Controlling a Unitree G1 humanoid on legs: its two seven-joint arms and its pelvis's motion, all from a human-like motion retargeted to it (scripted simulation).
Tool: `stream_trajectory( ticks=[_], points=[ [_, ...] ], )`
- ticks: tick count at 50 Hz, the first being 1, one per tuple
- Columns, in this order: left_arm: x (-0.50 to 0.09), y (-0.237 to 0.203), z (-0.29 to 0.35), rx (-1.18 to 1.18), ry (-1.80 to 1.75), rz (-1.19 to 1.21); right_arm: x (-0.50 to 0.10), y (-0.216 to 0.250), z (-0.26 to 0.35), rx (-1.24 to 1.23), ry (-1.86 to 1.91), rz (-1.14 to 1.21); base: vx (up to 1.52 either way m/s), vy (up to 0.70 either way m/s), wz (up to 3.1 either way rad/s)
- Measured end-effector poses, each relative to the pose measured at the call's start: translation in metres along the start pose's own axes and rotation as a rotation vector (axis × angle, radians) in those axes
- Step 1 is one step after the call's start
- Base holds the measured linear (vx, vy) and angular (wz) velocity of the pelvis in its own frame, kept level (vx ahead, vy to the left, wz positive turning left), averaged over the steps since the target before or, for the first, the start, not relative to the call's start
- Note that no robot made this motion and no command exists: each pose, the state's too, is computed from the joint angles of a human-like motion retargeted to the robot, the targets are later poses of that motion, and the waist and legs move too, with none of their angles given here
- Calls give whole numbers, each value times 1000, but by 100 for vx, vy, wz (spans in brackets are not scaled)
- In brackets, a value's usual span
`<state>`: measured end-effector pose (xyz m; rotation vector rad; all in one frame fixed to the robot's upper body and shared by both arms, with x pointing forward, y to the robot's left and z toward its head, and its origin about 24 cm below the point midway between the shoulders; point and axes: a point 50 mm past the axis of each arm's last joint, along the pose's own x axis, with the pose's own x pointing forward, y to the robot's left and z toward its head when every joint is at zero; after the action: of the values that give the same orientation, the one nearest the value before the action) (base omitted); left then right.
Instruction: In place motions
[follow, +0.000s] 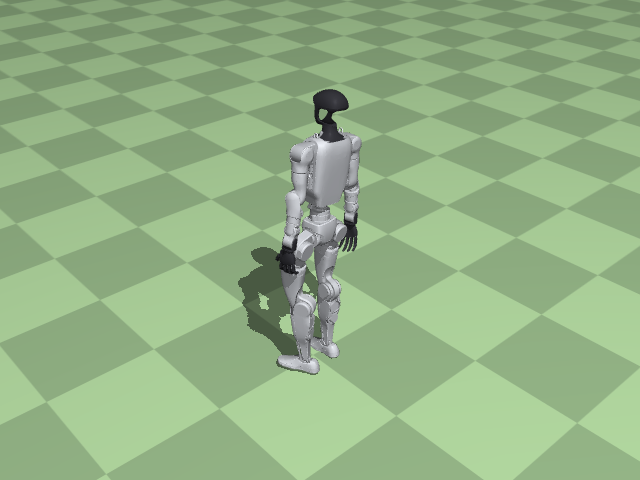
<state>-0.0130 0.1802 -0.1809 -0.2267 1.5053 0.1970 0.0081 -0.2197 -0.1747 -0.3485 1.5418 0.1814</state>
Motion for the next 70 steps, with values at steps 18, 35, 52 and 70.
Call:
stream_trajectory(
  ticks=[18,35,52,70],
  points=[
    [0,7,13,32,-30,10,1,2,21,7,-83,6,-4,-2,82],
    [-1,4,44,5,-190,64,-2,-30,22,-58,-101,-109,-21,-13,220],
    [-5,27,-10,-180,-32,222,-4,-4,-42,103,64,-66,4,12,261],
    [-1,5,-1,-220,-54,147,-1,-4,-24,29,18,-43,14,16,130]
  ],
)
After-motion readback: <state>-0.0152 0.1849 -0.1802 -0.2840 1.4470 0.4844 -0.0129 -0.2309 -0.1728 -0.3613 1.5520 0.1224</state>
